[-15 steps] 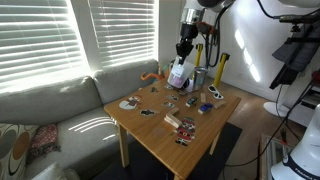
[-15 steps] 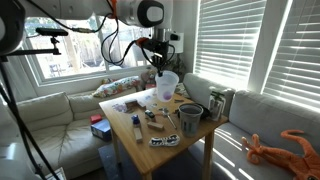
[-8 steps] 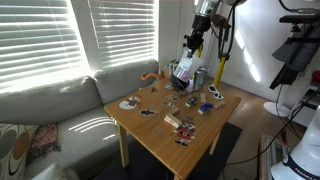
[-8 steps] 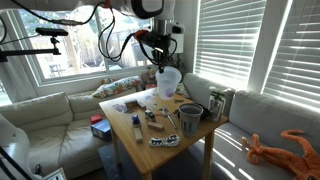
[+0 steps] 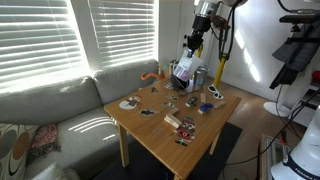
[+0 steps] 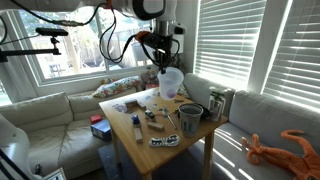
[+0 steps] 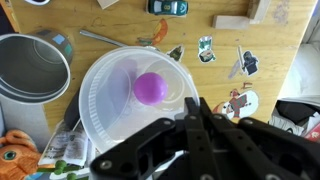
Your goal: Pour the contents from the clear cup into the silver cup
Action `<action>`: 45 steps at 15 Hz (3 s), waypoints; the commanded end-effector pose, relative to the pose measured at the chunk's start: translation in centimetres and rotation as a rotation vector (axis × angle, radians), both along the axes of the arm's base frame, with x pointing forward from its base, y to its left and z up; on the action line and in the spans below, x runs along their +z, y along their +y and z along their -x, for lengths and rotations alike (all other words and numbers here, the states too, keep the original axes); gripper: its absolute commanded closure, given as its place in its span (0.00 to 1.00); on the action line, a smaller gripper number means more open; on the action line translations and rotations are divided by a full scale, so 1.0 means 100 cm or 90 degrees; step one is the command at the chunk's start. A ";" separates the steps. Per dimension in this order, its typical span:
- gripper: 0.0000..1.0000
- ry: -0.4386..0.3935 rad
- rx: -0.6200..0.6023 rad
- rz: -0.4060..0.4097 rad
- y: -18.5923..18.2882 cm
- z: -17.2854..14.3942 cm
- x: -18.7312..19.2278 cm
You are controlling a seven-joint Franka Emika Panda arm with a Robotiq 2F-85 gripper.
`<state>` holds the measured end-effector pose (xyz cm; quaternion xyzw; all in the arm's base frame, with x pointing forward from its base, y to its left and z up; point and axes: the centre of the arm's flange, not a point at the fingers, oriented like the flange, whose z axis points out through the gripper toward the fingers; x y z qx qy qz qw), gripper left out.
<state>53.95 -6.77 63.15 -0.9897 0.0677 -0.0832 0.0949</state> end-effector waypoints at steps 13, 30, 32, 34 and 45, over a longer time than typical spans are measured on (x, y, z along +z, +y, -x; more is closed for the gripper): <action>0.99 -0.177 0.192 -0.226 -0.083 0.035 -0.033; 0.99 -0.229 0.244 -0.305 -0.133 0.058 -0.067; 0.99 -0.250 0.253 -0.326 -0.143 0.065 -0.072; 0.99 -0.262 0.260 -0.343 -0.151 0.070 -0.078; 0.99 -0.298 0.275 -0.392 -0.175 0.087 -0.095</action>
